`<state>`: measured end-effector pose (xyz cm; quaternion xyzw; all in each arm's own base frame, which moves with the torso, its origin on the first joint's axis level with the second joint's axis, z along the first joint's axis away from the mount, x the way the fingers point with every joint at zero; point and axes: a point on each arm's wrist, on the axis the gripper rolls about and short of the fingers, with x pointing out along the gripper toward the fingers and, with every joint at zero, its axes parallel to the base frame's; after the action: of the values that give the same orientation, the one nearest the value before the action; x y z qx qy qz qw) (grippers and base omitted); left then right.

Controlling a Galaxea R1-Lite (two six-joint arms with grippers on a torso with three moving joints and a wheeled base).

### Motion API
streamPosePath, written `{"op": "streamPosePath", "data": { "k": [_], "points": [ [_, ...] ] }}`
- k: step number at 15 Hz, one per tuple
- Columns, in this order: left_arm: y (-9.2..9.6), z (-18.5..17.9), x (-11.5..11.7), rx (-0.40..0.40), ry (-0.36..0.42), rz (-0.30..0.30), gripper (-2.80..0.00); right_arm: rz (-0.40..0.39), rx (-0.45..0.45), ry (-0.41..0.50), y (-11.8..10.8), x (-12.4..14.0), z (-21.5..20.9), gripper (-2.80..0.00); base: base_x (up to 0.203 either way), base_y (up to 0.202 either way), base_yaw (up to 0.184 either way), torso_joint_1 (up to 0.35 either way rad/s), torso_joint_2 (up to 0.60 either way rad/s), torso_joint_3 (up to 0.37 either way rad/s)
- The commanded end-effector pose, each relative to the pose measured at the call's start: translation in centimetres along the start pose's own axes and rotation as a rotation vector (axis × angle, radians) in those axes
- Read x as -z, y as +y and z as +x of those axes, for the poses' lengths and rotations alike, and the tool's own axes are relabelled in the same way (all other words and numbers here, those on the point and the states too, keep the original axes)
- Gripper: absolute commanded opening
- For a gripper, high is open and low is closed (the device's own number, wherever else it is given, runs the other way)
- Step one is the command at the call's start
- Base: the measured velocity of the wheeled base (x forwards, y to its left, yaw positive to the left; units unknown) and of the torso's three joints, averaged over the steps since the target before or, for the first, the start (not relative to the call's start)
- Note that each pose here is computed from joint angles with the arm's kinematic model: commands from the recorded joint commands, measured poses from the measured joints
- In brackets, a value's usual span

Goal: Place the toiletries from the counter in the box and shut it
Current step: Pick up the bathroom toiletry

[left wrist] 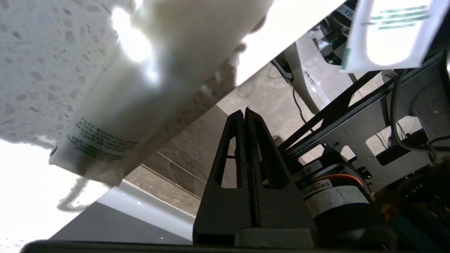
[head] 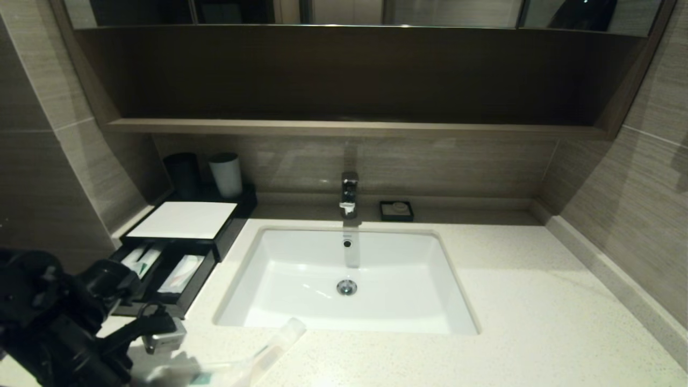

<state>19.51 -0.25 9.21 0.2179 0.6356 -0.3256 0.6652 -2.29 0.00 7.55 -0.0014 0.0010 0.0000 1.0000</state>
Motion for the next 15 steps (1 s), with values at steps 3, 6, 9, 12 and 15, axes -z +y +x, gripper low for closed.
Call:
{"op": "streamPosePath", "data": {
  "k": [3,6,9,12,15],
  "points": [
    [0.5,0.5,-0.3,0.002,-0.002,-0.008,-2.8,0.0,0.0,0.0,0.0,0.0,0.0,-2.8,0.0,0.0,0.0,0.0,0.0,0.0],
    [0.5,0.1,-0.2,-0.016,-0.015,-0.012,-2.8,0.0,0.0,0.001,0.0,0.0,0.0,-2.8,0.0,0.0,0.0,0.0,0.0,0.0],
    [0.0,-0.9,0.1,-0.027,-0.02,-0.014,-2.8,0.0,0.0,0.001,0.0,0.0,0.0,-2.8,0.0,0.0,0.0,0.0,0.0,0.0],
    [-0.6,-2.0,0.5,0.0,0.015,-0.025,-2.8,0.0,-0.001,0.0,0.0,0.0,0.0,-2.8,0.0,0.0,0.0,0.0,0.0,0.0],
    [-0.4,-1.6,0.4,0.011,0.025,-0.027,-2.8,0.0,0.0,0.0,0.0,0.0,0.0,-2.8,0.0,0.0,0.0,0.0,0.0,0.0]
  ]
}}
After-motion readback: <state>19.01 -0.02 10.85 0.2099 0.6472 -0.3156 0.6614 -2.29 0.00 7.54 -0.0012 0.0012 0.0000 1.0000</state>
